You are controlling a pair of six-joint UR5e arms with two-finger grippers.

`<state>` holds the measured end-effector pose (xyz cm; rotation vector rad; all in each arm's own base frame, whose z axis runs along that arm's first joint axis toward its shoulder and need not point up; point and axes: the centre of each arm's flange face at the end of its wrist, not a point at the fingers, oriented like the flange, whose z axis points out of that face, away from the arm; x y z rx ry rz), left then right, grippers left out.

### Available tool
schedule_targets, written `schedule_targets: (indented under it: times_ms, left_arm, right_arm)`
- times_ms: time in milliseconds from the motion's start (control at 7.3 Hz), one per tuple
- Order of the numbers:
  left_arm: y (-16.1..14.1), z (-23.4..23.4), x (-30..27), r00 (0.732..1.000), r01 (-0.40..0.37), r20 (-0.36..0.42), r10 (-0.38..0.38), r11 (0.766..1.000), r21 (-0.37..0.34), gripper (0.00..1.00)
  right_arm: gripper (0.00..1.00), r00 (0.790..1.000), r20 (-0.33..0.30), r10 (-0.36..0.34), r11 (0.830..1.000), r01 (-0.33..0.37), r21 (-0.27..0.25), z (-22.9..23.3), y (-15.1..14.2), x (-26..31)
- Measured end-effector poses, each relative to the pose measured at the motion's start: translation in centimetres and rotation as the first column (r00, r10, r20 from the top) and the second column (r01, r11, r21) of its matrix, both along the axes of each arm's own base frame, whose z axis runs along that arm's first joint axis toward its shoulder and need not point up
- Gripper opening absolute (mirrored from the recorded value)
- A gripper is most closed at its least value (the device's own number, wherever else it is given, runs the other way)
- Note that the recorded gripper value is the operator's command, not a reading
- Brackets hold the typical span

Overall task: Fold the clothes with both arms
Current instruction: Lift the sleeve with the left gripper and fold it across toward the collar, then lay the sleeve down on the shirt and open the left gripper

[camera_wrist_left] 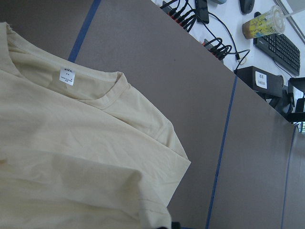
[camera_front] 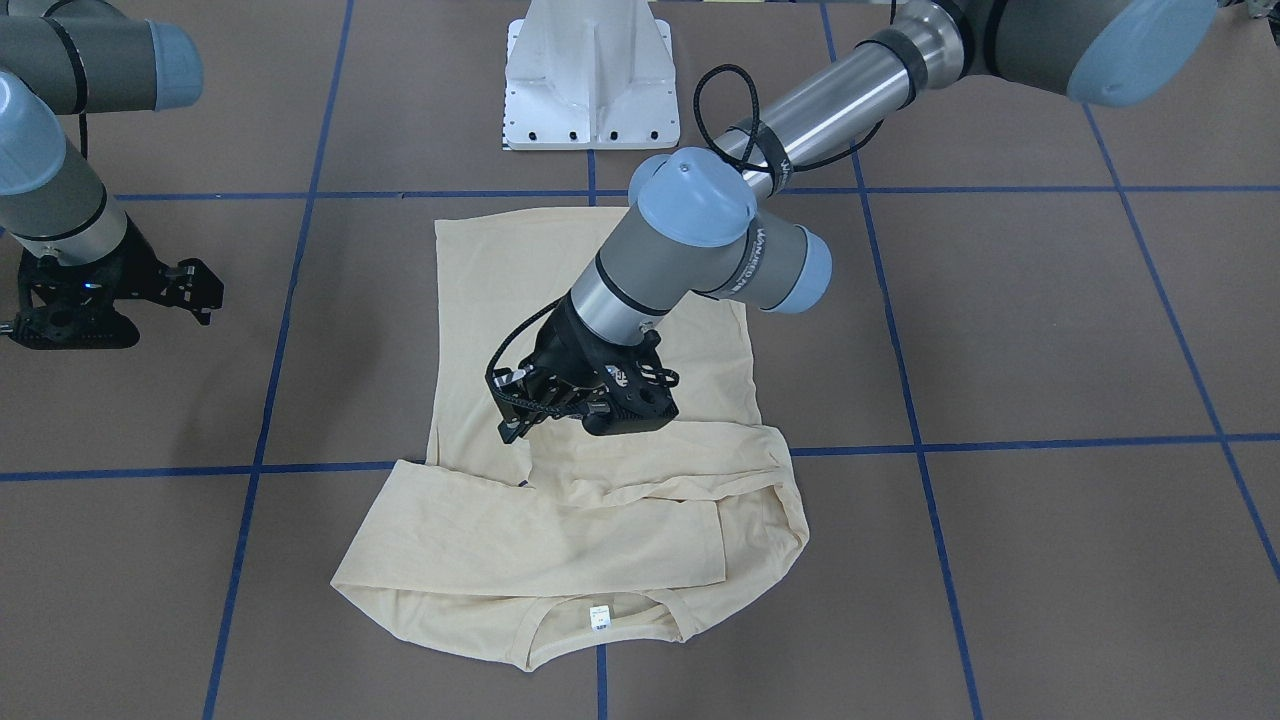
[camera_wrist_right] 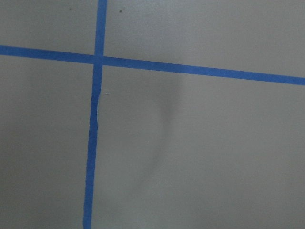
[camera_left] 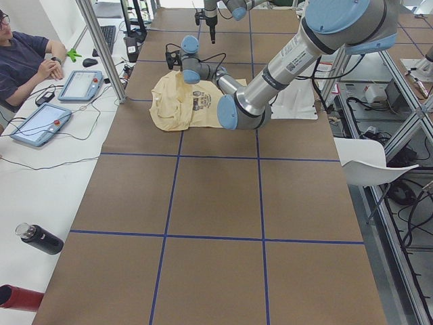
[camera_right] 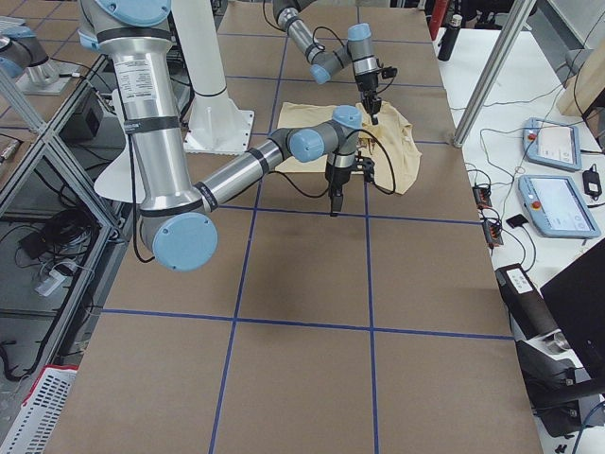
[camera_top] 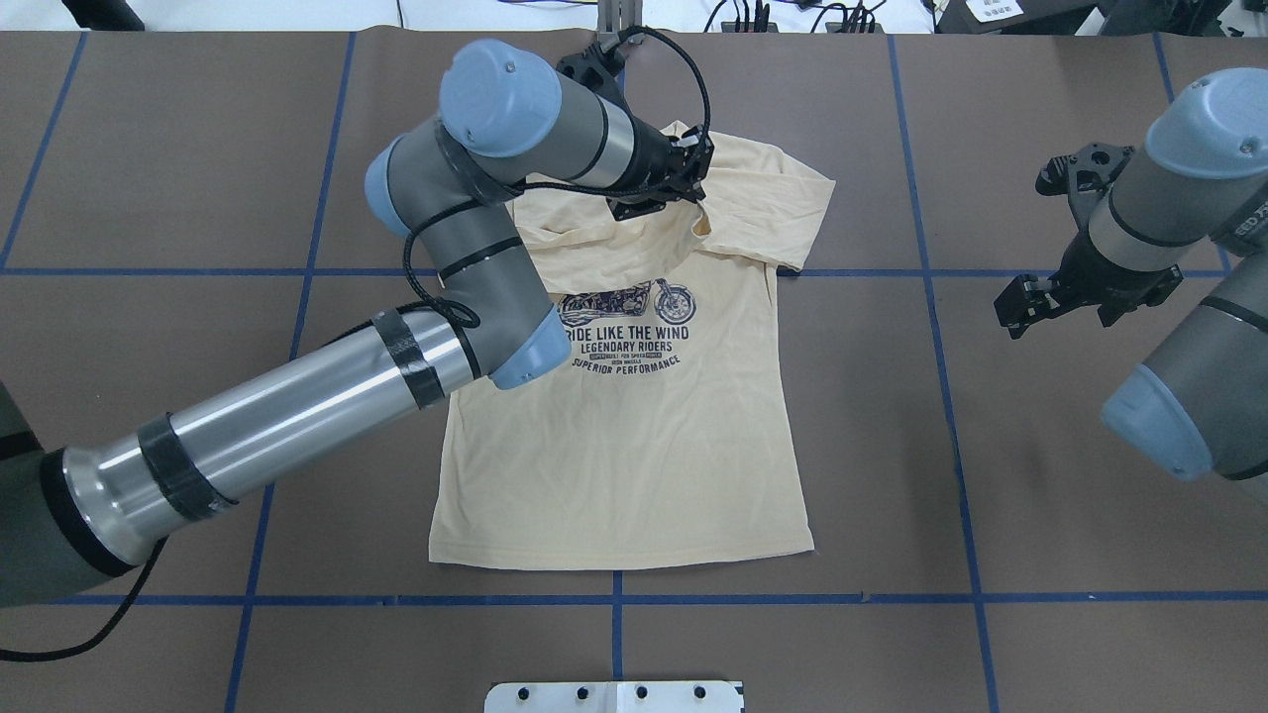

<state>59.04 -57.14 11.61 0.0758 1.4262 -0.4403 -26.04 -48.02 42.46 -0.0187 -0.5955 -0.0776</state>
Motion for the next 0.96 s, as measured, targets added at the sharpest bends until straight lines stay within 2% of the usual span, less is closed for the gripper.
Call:
schedule_targets:
  times_ms: [274,411,548,960]
  left_arm:
    - [1.8,1.5,3.7,1.000,0.005,-0.004,-0.005,1.000,0.014,0.00]
    - [2.1,1.9,4.7,1.000,0.013,-0.009,-0.013,1.000,0.021,0.06]
    - [2.5,1.9,5.2,0.999,0.029,-0.023,-0.028,0.999,0.034,0.97]
    - [4.0,0.1,5.7,0.987,0.110,-0.128,-0.095,0.987,0.115,1.00]
  right_arm:
    - [1.00,1.000,0.001,0.000,1.000,0.000,0.000,-0.1,0.0,-0.1]
    - [1.00,1.000,0.001,0.000,1.000,0.000,0.000,-0.1,0.0,-0.1]
    - [1.00,1.000,0.003,0.000,1.000,0.000,0.003,-0.3,-0.1,-0.1]
    - [1.00,1.000,0.021,-0.004,1.000,0.004,0.006,-1.1,-0.5,-0.6]
